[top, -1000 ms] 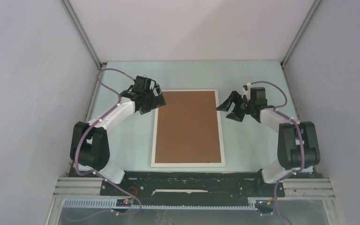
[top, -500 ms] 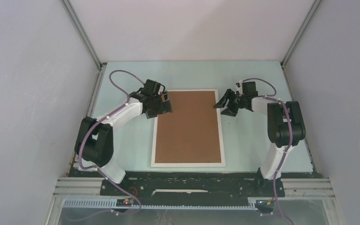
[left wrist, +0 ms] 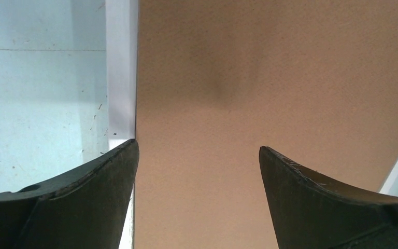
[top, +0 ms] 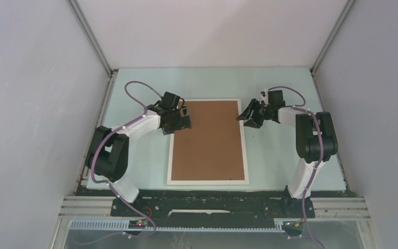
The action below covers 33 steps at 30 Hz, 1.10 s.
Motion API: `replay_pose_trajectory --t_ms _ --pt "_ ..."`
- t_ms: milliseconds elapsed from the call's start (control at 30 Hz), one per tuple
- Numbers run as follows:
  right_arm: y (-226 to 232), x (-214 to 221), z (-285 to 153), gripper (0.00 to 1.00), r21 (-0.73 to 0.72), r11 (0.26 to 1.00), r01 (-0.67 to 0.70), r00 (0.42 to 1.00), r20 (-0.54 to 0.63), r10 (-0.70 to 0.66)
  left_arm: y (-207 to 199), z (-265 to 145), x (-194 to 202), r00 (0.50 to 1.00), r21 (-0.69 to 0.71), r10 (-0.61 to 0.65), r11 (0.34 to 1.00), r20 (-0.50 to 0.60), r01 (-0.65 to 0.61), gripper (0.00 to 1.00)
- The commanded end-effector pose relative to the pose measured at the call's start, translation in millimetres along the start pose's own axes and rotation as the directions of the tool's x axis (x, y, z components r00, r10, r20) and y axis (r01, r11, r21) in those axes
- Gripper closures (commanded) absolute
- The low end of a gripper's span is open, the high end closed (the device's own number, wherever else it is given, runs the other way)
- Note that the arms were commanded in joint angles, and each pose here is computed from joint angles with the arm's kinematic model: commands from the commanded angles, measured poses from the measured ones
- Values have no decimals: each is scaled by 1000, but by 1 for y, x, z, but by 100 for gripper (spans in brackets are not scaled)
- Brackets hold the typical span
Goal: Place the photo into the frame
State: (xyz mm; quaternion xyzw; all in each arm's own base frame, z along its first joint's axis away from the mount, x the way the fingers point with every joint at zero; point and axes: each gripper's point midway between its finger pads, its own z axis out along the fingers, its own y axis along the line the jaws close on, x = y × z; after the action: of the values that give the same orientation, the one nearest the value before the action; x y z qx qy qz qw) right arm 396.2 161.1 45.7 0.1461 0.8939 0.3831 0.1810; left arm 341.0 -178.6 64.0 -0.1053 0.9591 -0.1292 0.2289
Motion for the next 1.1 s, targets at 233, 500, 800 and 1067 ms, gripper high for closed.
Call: replay_pose_trajectory --t_ms 233,500,800,1067 --pt "9 -4 4 38 -34 999 30 1000 -7 -30 4 3 5 1000 -9 6 1000 13 -6 5" --pt "10 -3 5 38 -41 999 33 999 -10 -33 -9 13 25 995 73 -31 997 -97 38 5" --pt "12 1 8 39 -51 998 28 999 -24 -29 -74 -48 -6 995 423 -98 901 -12 94 12" --pt "17 2 8 39 -82 997 13 1000 -23 -15 -94 -79 -8 983 559 -182 814 -12 158 24"
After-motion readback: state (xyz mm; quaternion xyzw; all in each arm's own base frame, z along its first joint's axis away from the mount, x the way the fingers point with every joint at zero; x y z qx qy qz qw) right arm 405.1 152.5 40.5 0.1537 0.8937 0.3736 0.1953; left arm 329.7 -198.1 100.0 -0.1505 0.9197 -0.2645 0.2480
